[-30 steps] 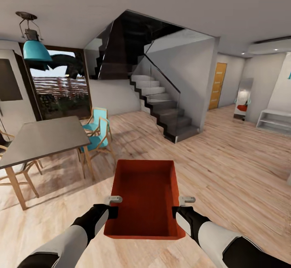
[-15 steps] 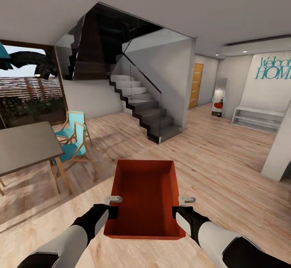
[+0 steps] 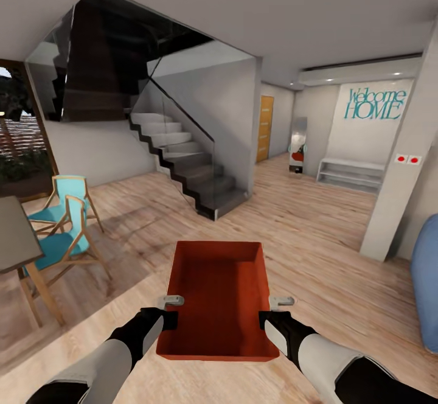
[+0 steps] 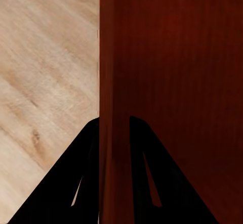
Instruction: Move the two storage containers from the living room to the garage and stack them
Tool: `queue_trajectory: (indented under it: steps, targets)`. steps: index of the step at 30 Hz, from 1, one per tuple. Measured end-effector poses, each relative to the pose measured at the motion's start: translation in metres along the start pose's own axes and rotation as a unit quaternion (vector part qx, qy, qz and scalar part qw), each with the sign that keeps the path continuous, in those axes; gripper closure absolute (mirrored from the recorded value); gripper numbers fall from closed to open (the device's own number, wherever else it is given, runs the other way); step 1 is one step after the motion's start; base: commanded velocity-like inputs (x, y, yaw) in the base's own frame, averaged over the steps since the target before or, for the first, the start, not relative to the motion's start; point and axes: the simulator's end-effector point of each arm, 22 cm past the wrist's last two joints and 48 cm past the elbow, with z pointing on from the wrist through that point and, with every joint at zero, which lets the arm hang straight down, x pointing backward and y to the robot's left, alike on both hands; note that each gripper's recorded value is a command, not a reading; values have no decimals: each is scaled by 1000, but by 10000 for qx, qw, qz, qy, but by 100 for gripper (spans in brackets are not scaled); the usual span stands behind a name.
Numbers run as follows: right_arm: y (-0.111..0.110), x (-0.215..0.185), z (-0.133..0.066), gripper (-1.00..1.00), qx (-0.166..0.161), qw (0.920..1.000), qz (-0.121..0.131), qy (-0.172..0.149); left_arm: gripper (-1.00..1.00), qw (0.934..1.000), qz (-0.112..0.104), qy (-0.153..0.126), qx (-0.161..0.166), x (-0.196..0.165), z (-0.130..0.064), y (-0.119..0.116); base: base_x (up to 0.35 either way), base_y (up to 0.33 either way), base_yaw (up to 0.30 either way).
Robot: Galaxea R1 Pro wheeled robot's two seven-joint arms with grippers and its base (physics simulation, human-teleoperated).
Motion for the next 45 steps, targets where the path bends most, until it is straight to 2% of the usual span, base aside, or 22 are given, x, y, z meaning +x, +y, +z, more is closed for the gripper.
queue_trajectory:
  steps: [37,45]
  targets:
    - [0,-4,-3,100,1,10000,7,-42,100,10000,1,-42,1,-4,-3,0,321,0,-286]
    - [-1,-6,-5,100,0,10000,12,-66,100,10000,4,-67,0,-6,-5,0,321,0,-194]
